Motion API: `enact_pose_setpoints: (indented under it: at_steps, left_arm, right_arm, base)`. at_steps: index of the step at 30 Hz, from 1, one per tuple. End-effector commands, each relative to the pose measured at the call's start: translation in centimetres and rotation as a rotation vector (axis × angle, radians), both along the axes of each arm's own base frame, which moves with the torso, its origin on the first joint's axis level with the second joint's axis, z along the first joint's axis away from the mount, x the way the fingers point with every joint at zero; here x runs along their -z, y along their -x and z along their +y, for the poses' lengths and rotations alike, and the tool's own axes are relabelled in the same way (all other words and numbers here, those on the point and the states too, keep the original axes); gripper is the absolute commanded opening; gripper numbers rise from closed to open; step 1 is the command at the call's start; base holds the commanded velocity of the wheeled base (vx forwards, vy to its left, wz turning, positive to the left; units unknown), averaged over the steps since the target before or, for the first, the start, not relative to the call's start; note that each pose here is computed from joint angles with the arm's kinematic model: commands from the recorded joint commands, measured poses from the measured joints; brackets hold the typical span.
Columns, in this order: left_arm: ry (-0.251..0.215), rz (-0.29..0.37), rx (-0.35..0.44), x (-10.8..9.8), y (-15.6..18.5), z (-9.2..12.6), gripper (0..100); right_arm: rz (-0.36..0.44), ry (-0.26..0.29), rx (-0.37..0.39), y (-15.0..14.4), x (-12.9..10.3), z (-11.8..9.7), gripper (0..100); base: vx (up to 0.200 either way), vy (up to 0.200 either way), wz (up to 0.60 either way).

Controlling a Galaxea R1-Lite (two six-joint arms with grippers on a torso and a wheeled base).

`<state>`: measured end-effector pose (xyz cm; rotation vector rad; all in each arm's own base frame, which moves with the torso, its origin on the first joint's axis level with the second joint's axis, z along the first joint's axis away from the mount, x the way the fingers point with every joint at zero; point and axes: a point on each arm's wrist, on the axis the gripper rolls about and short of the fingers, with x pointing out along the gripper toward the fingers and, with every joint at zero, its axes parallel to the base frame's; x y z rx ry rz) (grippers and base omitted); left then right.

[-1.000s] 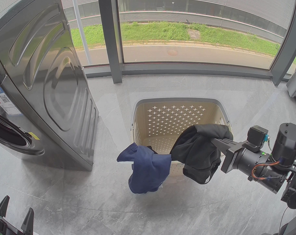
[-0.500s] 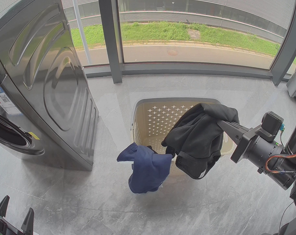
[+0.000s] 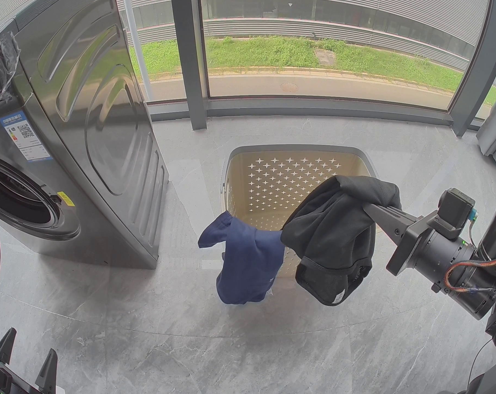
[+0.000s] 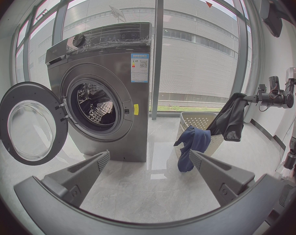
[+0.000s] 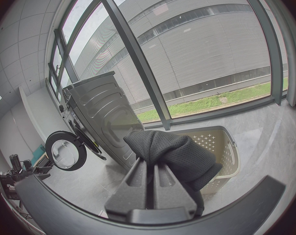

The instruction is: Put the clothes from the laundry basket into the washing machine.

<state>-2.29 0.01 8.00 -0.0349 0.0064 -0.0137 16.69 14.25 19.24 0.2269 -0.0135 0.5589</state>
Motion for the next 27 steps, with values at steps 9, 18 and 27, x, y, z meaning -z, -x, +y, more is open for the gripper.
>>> enact_pose_setpoints:
  at_steps: [9, 18, 27]
  left_arm:
    - [0.003, 0.003, 0.001, 0.43, -0.02, 0.00, 100]
    - [0.003, 0.005, 0.001, 0.47, -0.03, 0.00, 100]
    - [0.005, 0.003, 0.000, 0.43, -0.02, 0.00, 100]
  right_arm:
    - [0.002, 0.002, -0.001, -0.09, 0.10, 0.09, 0]
    - [0.002, 0.000, -0.002, -0.12, 0.06, 0.08, 0]
    - [-0.002, -0.008, 0.000, -0.04, -0.11, -0.04, 0]
  base:
    - [0.000, 0.156, 0.00]
    - [0.000, 0.200, 0.00]
    - [0.000, 0.178, 0.00]
